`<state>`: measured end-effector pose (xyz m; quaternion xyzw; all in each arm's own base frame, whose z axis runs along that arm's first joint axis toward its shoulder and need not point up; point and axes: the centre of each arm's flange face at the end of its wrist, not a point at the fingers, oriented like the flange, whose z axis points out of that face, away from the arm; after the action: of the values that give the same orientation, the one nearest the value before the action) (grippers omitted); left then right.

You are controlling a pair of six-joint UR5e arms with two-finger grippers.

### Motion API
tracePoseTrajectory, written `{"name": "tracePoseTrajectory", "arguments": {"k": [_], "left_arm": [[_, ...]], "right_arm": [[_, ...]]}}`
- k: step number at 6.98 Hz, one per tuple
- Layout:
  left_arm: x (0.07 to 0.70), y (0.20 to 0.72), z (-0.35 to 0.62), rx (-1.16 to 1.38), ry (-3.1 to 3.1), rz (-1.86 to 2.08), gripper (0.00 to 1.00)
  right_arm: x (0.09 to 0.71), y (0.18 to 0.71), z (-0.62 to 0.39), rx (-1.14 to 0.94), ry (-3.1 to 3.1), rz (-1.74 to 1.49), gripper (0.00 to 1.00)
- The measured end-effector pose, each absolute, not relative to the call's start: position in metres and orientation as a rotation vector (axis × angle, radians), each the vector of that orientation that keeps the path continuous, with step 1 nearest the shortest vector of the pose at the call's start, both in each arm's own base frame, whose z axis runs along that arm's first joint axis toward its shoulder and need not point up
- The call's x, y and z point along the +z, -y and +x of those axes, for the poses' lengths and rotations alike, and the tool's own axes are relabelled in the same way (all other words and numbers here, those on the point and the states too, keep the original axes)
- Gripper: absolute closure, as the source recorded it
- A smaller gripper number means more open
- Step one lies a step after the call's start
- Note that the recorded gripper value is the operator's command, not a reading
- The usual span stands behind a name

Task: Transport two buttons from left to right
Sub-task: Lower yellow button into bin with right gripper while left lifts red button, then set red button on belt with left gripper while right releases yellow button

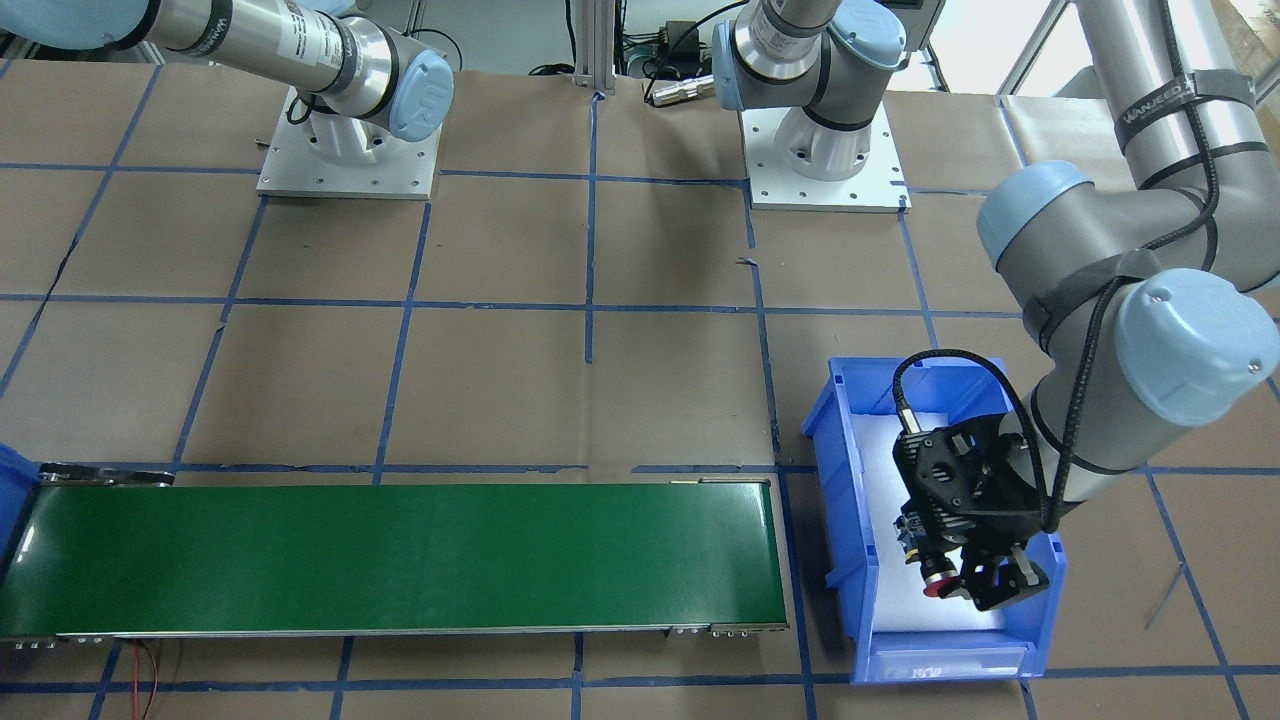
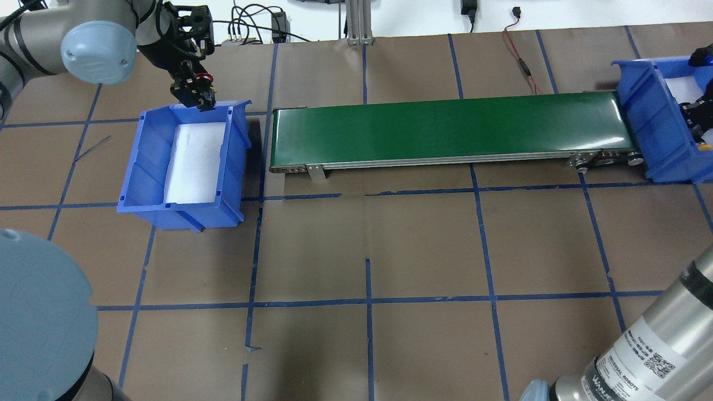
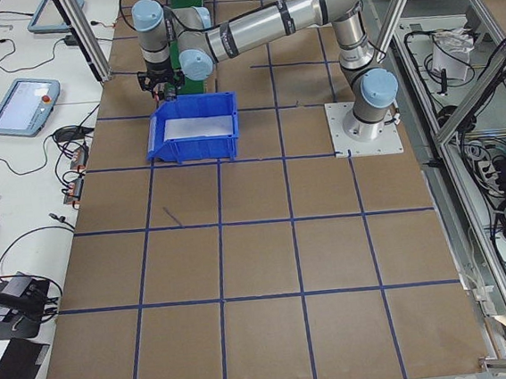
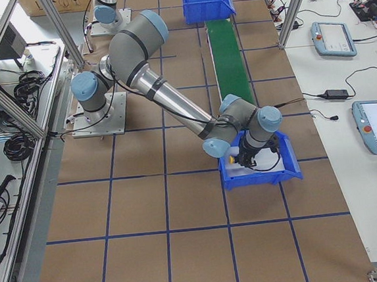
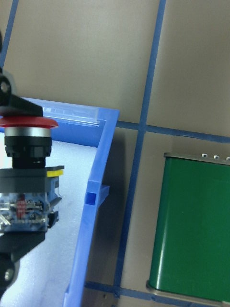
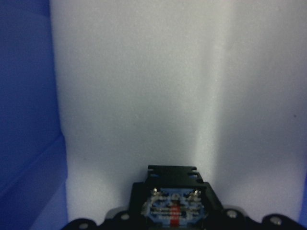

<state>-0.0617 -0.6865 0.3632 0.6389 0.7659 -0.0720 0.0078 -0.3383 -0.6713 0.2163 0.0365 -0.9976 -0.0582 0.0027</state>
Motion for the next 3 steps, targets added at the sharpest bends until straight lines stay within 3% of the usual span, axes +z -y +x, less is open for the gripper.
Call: {"name": "tracePoseTrajectory", "arguments": {"k": [3], "left_arm": [[0.35, 0.69, -0.169, -0.238, -2.468, 1.941, 0.65]], "right_arm": [[0.217, 0.671, -0.338, -0.181, 3.134, 0.113, 0.46]]}}
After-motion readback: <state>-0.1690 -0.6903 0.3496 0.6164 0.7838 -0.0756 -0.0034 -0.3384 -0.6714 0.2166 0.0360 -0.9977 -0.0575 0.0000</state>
